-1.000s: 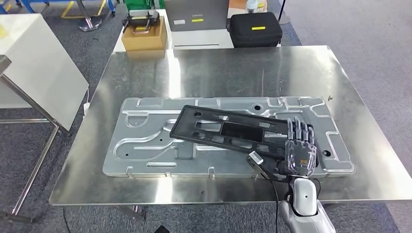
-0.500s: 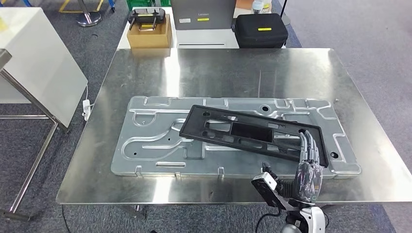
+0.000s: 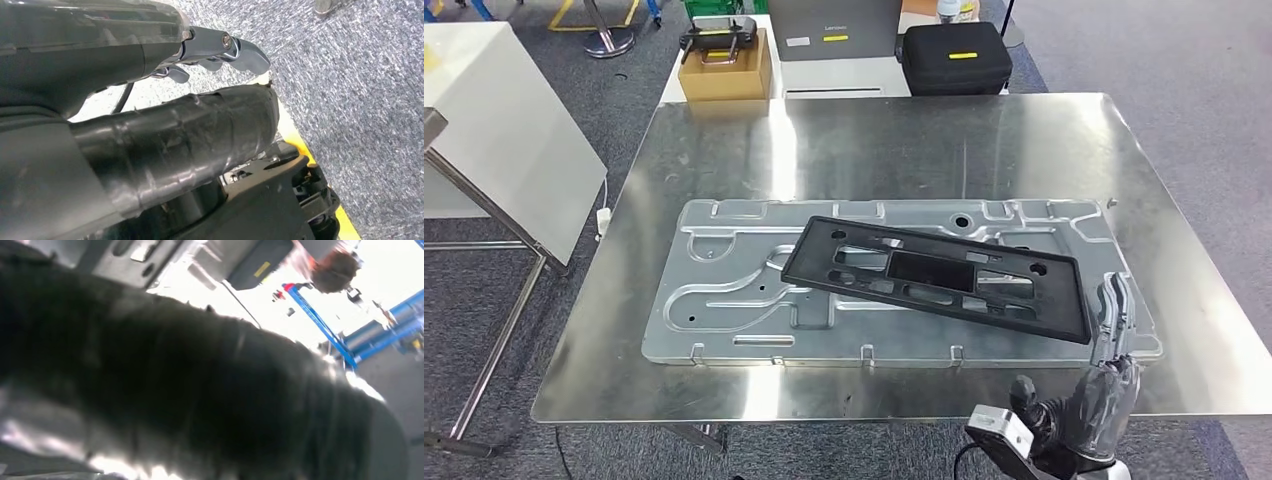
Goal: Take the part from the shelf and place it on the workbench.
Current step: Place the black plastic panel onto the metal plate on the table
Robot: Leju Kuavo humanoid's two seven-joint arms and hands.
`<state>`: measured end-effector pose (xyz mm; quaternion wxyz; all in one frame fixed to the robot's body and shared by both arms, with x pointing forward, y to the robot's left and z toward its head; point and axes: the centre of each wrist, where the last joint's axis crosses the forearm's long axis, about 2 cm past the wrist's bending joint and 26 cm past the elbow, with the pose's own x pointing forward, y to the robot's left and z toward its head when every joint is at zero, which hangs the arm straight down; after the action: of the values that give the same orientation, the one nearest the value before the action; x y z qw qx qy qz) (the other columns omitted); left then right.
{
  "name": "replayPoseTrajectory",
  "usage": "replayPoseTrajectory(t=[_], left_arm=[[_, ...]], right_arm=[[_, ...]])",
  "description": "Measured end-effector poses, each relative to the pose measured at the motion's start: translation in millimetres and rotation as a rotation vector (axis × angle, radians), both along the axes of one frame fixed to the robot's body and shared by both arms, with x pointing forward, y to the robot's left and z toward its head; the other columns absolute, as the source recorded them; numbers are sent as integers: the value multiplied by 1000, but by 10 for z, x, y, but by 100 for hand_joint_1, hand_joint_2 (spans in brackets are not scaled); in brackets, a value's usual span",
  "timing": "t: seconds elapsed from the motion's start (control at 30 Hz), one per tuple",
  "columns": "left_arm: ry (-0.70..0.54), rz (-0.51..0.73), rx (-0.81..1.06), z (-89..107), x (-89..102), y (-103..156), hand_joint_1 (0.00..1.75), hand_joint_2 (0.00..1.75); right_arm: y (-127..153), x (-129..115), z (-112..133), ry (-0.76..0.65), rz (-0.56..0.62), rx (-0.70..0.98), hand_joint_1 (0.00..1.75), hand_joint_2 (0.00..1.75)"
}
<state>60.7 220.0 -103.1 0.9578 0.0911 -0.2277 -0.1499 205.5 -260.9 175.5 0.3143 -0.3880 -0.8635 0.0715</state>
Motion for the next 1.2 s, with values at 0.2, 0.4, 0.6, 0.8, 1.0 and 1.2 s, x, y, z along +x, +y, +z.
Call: replayPoseTrajectory(t=[0.2,0.4,0.6,0.8,1.0,1.2], left_arm=[[1,0,8,-3,-16,7,0,0],[-1,-1,11,-2,-4,14,0,0],[0,2,10,-2,-5,17,0,0],[4,6,9,-4,-16,16,0,0],[8,11,11,-5,-15,23,0,0],[15,20,12,-8,-33,28,0,0]], right_arm=[[44,-47,5,-22,28,95,0,0],[54,-66,19,-35,38,133,0,0],[52,-87,1,-33,46,155,0,0],[70,-111,1,-66,65,182,0,0],[96,-144,10,-71,60,208,0,0],[114,-191,-36,-45,53,237,0,0]])
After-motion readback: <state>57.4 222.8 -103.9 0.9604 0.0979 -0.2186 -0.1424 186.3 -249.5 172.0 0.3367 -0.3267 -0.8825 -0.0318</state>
